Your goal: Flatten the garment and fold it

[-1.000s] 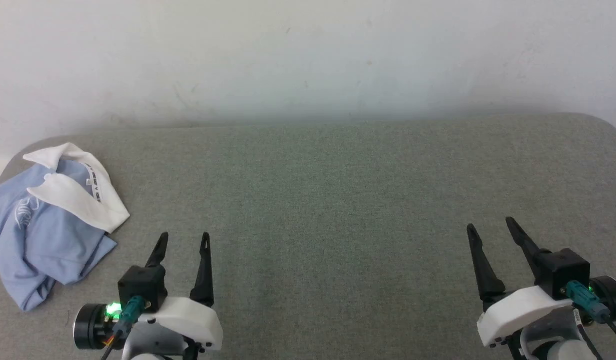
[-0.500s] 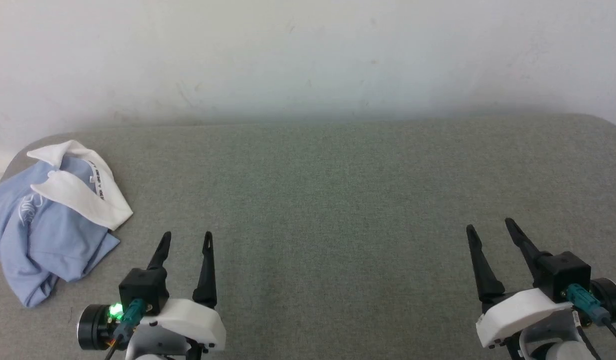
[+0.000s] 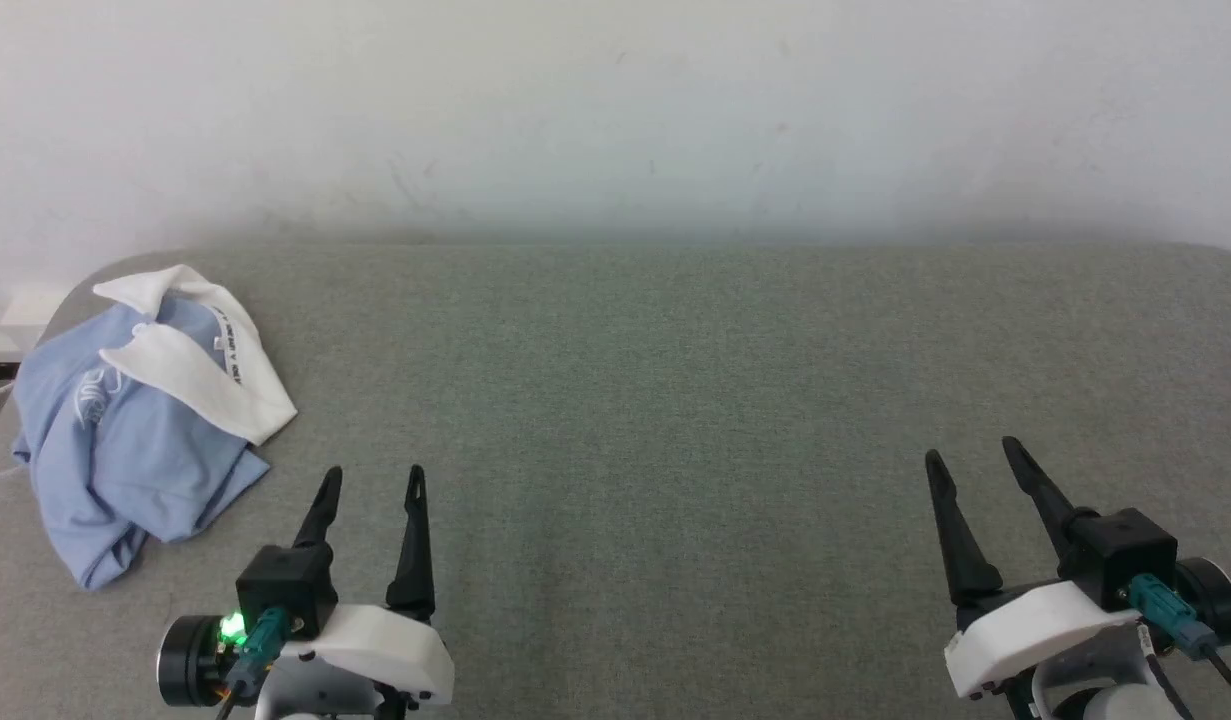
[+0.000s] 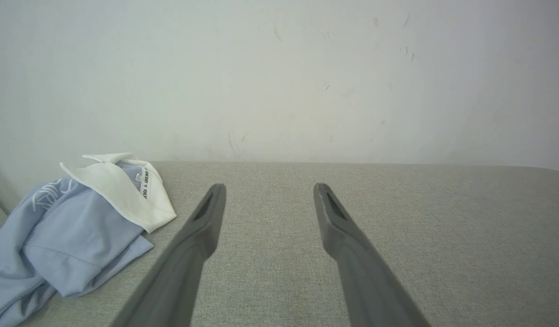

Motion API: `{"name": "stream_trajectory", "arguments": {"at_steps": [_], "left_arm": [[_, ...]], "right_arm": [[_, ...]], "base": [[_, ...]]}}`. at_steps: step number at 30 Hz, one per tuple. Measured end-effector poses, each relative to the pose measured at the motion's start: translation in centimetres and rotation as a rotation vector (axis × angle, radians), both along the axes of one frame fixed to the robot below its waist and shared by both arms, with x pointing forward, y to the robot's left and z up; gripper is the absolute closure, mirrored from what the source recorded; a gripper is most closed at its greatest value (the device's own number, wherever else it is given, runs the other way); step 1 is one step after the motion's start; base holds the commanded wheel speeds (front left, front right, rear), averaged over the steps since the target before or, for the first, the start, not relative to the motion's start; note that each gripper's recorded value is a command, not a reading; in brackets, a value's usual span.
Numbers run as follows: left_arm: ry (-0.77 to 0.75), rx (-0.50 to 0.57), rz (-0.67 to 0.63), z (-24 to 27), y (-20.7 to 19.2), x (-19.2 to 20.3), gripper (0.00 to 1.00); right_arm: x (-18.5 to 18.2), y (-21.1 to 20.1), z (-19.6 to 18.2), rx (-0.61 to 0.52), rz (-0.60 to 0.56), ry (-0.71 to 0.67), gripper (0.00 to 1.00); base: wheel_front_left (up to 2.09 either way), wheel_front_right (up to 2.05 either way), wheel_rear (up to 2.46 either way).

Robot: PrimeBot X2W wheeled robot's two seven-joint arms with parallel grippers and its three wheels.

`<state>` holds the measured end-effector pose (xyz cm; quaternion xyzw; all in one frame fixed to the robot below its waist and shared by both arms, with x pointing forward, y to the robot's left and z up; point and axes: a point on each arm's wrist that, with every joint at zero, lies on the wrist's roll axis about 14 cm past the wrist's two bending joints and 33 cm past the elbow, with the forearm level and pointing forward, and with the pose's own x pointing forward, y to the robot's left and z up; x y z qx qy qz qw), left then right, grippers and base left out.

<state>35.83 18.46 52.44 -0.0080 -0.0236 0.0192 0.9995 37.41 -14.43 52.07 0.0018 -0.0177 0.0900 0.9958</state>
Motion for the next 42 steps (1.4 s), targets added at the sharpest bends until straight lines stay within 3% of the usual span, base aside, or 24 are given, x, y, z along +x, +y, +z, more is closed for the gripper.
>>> {"name": "stream_trajectory", "arguments": {"at_steps": [42], "left_arm": [[-0.081,-0.015,0.307,0.6,8.5,-8.2,0.00]], "right_arm": [[1.1,11.4,0.1,0.080,0.330,-0.025,0.00]], "base": [[0.00,0.00,0.00]]}}
